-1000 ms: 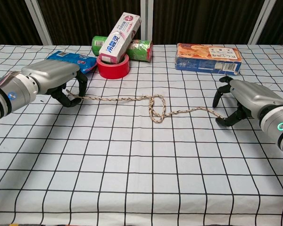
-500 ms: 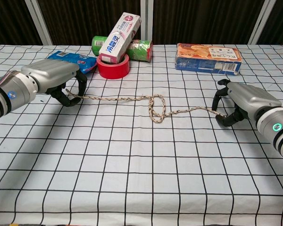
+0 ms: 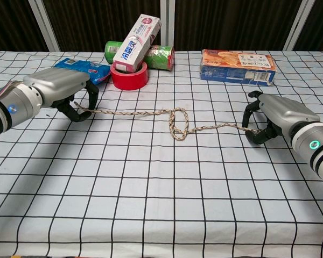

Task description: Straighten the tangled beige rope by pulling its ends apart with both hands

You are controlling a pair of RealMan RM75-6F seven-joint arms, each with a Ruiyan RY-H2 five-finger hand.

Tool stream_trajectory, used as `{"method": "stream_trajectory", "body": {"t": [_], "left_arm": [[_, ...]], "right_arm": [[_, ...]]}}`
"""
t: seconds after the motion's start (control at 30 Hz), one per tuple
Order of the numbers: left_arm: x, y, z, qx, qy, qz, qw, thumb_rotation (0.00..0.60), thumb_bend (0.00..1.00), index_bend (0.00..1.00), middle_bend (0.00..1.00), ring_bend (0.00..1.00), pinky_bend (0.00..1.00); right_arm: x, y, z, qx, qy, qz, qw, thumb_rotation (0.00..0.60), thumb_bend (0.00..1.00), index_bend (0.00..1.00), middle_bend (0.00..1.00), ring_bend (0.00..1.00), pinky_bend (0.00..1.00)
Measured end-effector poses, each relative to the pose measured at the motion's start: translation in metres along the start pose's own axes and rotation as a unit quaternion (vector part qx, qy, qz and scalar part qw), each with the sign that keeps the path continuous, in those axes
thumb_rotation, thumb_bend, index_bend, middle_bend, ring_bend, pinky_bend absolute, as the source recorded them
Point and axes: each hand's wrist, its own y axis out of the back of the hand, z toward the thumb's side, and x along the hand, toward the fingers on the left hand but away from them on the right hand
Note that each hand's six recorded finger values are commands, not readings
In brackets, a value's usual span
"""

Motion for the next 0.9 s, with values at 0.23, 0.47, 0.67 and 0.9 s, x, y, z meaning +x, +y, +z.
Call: {"method": "stream_trajectory", "body": {"t": [0.23,0.47,0.67,0.9], "left_arm": [[-0.0001,-0.0004,-0.0001,0.000,0.000,0.000,1.0000,0.600,0.43,0.58,0.38,0.17,0.41],[-0.0003,-0.0007,-0.0001,0.001,0.000,-0.001,1.0000,0.600,0.43,0.58,0.38,0.17,0.41],[-0.0006,-0.0008,-0.0010,0.001,0.001,-0.001,1.0000,0.600,0.43,0.58,0.38,0.17,0.41],[-0.0012,0.0004,-0.0026,-0.005,0.003,0.002,1.0000,0.600,0.43,0.58,0.38,0.17,0.41]], "right_arm": [[0.0001,0.0005,-0.0035,0.000,-0.006,0.000,1.0000,0.600,0.38,0.56,0.00,0.00,0.00],[0.0000,0.0003,-0.0045,-0.002,-0.007,-0.001,1.0000,0.600,0.38,0.59,0.01,0.00,0.00],[0.0001,0.0023,-0.0060,-0.005,-0.009,-0.008,0.9999,0.600,0.39,0.60,0.02,0.00,0.00],[0.0013,0.0069,-0.0084,-0.013,-0.009,-0.019,0.9997,0.600,0.40,0.63,0.03,0.00,0.00]]}}
